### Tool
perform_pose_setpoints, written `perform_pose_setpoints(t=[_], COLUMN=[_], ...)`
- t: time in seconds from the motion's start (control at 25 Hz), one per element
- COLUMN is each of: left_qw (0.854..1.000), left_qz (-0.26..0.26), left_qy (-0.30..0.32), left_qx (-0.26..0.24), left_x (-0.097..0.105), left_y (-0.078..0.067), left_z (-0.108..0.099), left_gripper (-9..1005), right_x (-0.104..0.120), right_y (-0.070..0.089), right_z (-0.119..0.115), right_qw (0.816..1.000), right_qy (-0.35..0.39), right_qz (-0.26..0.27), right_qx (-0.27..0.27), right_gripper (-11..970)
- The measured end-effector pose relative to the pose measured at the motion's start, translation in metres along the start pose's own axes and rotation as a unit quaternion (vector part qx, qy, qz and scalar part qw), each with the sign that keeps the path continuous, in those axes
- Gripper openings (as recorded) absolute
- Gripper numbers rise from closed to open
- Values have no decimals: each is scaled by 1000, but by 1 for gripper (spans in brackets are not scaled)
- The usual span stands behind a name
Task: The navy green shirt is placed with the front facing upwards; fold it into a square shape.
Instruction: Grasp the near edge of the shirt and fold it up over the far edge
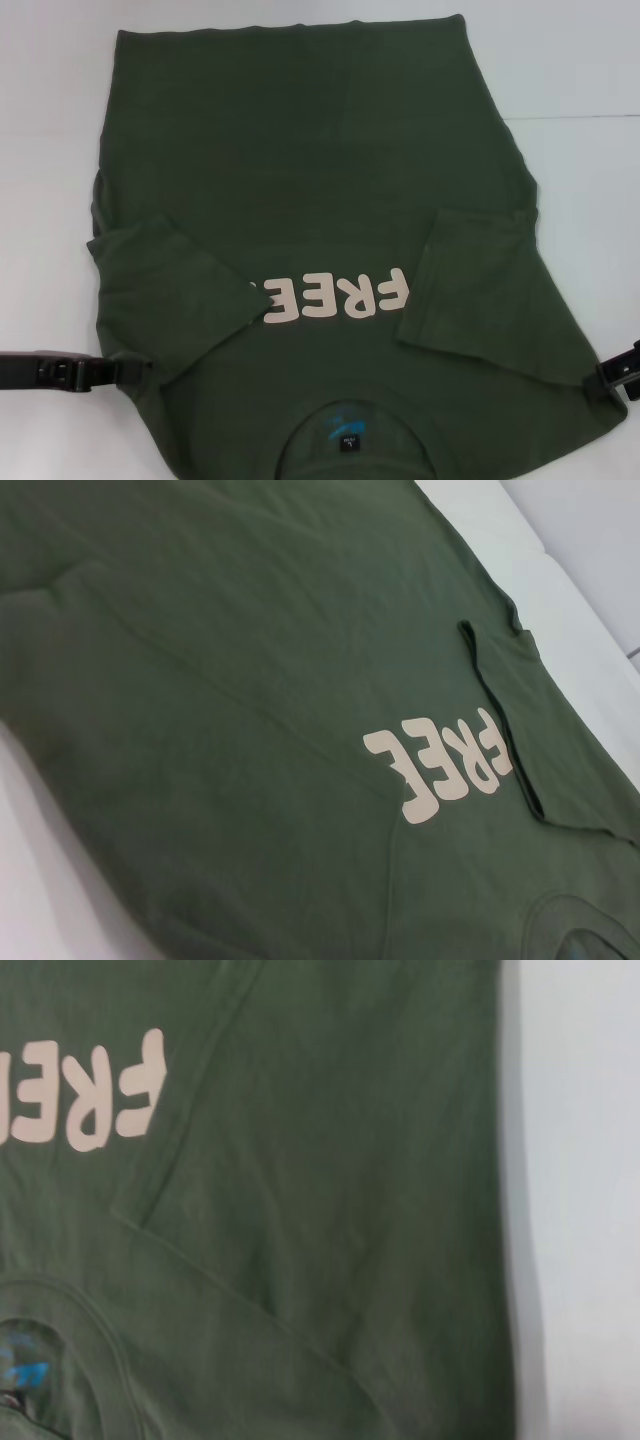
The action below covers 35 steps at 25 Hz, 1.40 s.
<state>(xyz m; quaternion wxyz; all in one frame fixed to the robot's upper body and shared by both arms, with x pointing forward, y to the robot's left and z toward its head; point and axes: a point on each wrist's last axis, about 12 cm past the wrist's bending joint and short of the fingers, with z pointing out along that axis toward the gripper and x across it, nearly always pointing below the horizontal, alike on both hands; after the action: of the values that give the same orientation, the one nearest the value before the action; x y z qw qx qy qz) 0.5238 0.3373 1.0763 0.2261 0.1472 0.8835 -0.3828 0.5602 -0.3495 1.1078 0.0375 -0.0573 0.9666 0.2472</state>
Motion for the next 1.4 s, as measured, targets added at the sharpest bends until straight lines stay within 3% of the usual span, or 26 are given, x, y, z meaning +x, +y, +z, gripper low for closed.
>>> perform_pose_setpoints(t=[1.04,1.4], left_qw=[1000,1000], left_qz=[2,0], left_qy=[0,0], left_qx=[1,0], left_x=[1,3], left_y=[0,0], left_z=[1,0], left_gripper=[63,65], right_x=[3,4], right_y=[12,4], right_z=[18,12], right_qw=[1000,1000], right_qy=[4,3], right_qz=[-4,3], right_qx=[-29,-15], right_gripper=[762,761])
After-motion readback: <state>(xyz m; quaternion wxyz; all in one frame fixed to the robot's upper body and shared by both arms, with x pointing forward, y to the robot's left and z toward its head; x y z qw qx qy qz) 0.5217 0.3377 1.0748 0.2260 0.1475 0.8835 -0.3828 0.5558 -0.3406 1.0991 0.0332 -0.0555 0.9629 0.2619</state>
